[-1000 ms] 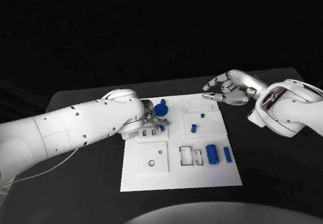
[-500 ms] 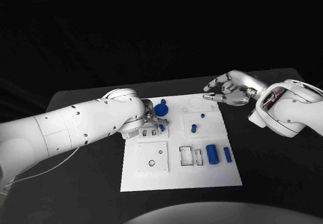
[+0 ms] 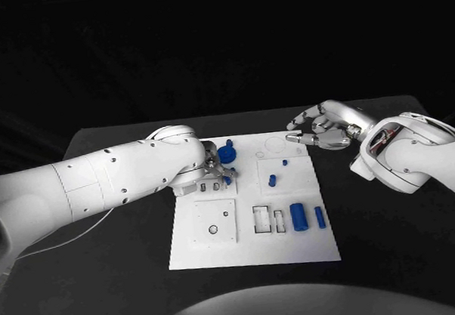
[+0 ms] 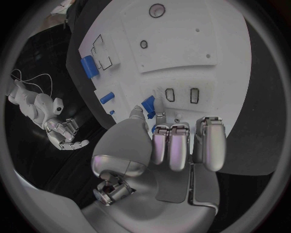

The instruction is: Assemble the parts on the task board

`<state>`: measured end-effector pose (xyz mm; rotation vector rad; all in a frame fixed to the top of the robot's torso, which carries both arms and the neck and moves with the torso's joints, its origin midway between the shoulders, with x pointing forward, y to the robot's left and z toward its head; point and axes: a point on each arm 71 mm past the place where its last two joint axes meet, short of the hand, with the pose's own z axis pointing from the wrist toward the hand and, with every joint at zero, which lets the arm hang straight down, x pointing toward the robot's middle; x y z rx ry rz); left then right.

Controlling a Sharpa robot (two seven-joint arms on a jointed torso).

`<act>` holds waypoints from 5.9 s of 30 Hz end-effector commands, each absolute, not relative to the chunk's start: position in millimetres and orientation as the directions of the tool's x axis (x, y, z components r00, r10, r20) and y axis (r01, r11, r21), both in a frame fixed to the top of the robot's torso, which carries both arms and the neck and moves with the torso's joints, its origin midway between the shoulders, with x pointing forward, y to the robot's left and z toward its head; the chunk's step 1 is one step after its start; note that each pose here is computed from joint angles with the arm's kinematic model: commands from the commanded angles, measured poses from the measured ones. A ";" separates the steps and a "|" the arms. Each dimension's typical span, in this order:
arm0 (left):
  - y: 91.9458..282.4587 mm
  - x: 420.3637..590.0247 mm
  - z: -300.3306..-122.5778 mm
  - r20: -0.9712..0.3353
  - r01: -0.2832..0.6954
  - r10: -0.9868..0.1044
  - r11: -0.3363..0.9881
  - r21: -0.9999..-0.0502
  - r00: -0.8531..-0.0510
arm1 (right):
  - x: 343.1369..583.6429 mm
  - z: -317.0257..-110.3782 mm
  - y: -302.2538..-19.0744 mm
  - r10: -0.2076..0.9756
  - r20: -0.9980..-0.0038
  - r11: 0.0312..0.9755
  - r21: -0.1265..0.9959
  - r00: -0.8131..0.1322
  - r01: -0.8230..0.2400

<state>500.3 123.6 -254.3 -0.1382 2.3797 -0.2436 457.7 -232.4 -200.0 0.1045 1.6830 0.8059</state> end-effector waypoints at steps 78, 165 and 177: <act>158.4 487.3 -259.9 -0.679 -0.075 -0.244 0.960 -0.269 -0.693 | 457.7 -209.0 -237.6 0.488 -0.805 0.756 0.583 -0.337 -0.297; 123.7 510.4 -202.1 -0.772 0.112 -0.098 0.970 -0.215 -0.629 | 461.0 -214.2 -238.9 0.499 -0.784 0.753 0.603 -0.370 -0.262; 116.1 513.9 -228.7 -0.751 0.101 -0.111 0.968 -0.230 -0.651 | 460.0 -214.0 -240.0 0.500 -0.782 0.752 0.605 -0.372 -0.261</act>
